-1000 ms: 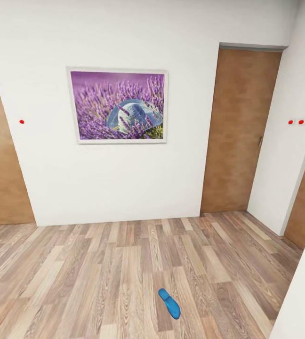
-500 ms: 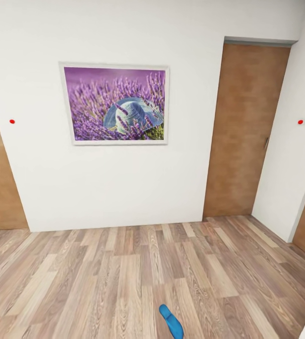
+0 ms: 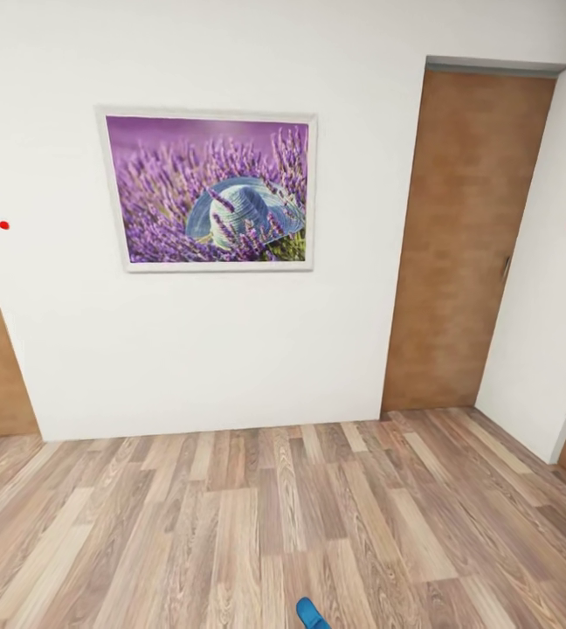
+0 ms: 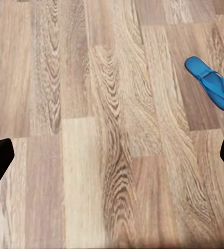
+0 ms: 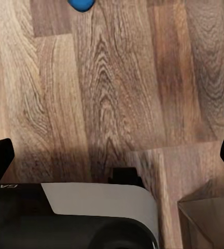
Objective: In the bedroom, move the book from the bed onto either nightstand, and place the two sandals side by side next to the bed.
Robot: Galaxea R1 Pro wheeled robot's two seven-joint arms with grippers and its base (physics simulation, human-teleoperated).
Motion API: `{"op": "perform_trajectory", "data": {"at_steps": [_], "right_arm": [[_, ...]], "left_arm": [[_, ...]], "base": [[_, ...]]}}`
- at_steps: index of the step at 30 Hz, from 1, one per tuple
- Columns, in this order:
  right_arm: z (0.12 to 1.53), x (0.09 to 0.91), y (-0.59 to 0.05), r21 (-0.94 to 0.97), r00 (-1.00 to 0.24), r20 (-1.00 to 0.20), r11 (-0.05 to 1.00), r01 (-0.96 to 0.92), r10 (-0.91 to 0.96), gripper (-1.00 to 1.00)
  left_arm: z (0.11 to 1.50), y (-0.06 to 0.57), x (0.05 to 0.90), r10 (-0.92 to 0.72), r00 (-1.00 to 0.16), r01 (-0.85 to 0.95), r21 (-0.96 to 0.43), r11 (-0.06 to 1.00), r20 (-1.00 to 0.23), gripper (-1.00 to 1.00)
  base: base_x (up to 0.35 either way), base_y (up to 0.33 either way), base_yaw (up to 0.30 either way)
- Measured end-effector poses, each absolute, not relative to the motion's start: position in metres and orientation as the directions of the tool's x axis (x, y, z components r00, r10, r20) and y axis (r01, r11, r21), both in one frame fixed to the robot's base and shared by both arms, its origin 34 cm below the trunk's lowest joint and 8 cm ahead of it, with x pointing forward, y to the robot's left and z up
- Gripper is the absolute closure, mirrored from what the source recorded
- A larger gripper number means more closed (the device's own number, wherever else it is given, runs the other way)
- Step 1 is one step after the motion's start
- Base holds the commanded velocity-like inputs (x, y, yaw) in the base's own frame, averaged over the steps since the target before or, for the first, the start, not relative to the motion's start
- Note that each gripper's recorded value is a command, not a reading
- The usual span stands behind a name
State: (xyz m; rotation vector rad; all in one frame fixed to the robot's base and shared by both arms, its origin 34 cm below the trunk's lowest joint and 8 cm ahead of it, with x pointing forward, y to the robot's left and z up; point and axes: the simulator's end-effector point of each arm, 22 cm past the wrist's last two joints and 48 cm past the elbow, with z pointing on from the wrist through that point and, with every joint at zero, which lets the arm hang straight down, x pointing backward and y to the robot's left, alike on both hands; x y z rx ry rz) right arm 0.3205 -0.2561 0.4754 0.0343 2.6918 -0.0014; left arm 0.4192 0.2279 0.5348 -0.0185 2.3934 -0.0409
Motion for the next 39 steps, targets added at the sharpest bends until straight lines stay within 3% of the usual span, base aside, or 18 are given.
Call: {"op": "perform_trajectory", "data": {"at_steps": [9,39], "right_arm": [[0.4750,0.3202,-0.2562,0.005,-0.901,-0.433,1.000,0.025,0.025,-1.00],[0.4731,0.3165,-0.2563,0.004,-0.906,-0.424,1.000,0.026,0.025,-1.00]], "left_arm": [[0.5343,0.2279,0.4189,-0.025,-0.734,-0.002,-0.035,0.999,-0.678,-1.00],[0.5313,0.2280,0.4158,-0.025,-0.741,-0.002,-0.035,0.999,-0.671,-1.00]], "base": [[0.041,0.000,0.088],[0.001,0.000,0.239]]}}
